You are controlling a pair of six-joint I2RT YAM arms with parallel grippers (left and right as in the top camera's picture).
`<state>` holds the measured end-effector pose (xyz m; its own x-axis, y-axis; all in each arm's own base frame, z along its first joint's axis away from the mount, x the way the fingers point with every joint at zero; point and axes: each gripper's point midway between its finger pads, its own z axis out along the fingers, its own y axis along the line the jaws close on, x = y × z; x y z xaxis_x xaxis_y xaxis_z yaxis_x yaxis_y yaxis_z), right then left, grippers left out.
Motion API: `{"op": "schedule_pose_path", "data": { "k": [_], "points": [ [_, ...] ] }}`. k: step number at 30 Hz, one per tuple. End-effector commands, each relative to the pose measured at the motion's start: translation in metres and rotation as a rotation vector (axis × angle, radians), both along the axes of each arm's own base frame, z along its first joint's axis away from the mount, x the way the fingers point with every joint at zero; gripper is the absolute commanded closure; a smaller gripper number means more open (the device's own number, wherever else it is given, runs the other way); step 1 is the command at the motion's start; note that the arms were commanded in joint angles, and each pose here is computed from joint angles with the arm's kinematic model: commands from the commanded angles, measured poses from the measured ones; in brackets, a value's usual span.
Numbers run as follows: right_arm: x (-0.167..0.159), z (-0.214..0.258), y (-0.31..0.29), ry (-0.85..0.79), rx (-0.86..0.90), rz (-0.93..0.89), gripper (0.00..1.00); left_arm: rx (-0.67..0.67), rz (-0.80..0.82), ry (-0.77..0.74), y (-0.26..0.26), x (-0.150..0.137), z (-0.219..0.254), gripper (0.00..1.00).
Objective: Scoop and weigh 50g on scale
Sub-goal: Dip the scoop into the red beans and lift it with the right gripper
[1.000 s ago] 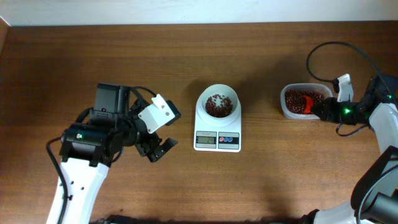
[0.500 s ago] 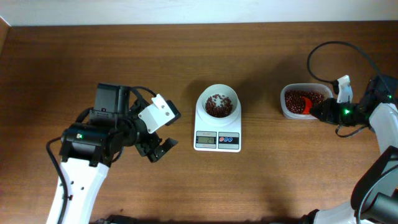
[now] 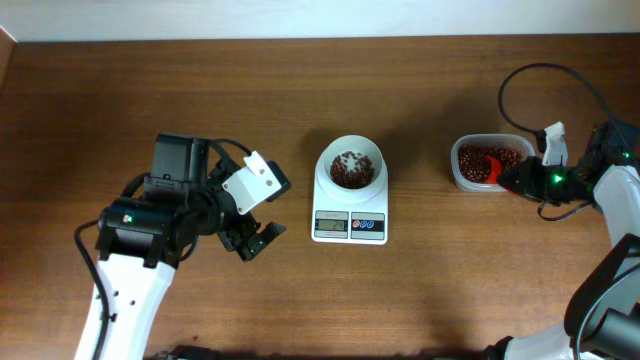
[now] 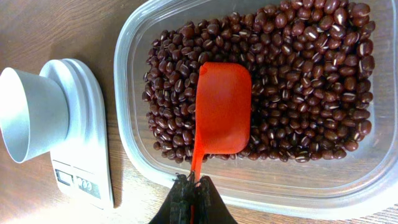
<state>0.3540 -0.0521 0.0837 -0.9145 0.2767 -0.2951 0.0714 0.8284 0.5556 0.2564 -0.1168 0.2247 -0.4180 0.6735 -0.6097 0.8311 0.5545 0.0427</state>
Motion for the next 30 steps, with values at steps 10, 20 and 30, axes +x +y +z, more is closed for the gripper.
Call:
{"op": "schedule_pose_path", "data": {
  "k": [10,20,30],
  "points": [
    [0.002,-0.004,-0.02,0.017,0.043,-0.1,0.96,-0.019,0.006,-0.01,-0.001,0.003,0.007,0.01],
    [0.002,0.025,-0.039,-0.106,0.245,-0.177,0.96,-0.019,0.006,-0.01,-0.001,0.003,0.007,0.01],
    [0.005,0.039,-0.029,-0.152,0.336,-0.155,0.96,-0.019,0.006,-0.01,-0.001,0.003,0.007,0.01]
  ]
}}
